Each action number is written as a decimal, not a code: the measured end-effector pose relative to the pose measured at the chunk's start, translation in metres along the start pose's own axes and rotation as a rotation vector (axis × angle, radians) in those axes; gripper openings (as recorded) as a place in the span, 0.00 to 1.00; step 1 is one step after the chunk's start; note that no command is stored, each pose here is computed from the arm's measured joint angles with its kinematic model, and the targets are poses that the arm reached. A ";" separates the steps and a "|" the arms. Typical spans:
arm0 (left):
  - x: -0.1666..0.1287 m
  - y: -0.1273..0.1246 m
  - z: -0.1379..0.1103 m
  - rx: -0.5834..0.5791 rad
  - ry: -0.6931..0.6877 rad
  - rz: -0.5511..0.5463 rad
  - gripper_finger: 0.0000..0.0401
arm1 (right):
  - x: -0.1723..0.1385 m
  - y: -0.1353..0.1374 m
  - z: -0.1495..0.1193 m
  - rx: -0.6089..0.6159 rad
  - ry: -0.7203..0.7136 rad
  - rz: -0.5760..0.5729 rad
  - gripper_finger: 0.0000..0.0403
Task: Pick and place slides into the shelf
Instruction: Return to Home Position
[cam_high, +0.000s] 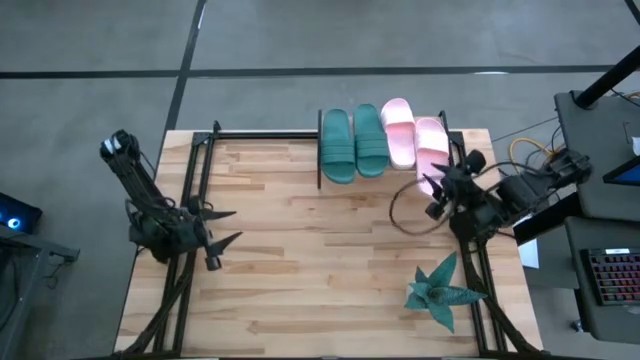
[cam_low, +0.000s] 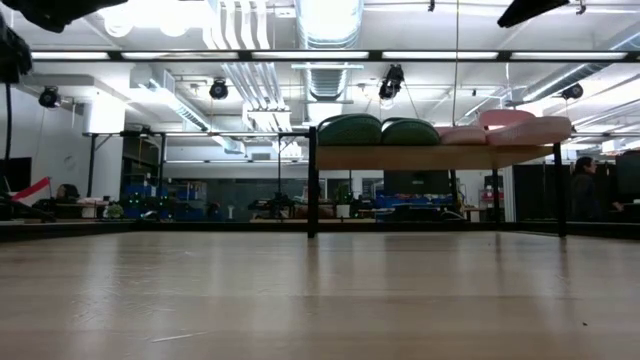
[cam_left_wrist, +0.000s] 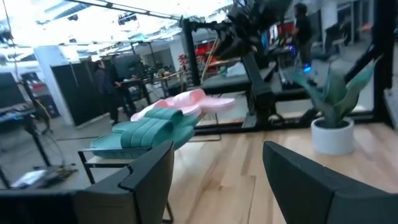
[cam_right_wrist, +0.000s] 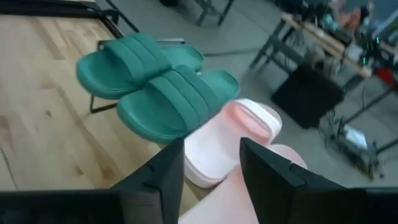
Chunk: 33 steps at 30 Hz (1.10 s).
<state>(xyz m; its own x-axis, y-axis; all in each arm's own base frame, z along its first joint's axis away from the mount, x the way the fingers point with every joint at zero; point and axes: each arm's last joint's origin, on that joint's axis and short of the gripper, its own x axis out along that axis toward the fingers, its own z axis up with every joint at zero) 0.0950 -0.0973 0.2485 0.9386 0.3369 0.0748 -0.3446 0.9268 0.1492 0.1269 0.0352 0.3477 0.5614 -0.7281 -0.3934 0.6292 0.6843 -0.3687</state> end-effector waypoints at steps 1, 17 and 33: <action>-0.002 0.004 0.002 -0.017 -0.004 -0.005 0.58 | -0.001 0.002 -0.004 -0.015 -0.016 0.004 0.35; -0.016 0.051 -0.007 -0.186 -0.137 -0.514 0.28 | 0.012 0.029 -0.060 0.021 -0.083 -0.020 0.21; 0.040 0.023 -0.013 -0.025 -0.126 -0.349 0.00 | 0.015 0.036 -0.062 0.054 -0.143 -0.050 0.19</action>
<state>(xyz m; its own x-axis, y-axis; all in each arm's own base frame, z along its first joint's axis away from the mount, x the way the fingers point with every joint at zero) 0.1247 -0.0607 0.2418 0.9893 -0.0217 0.1444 -0.0022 0.9866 0.1633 0.1250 0.0517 0.2760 0.5974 -0.7620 -0.2500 0.6838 0.6469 -0.3376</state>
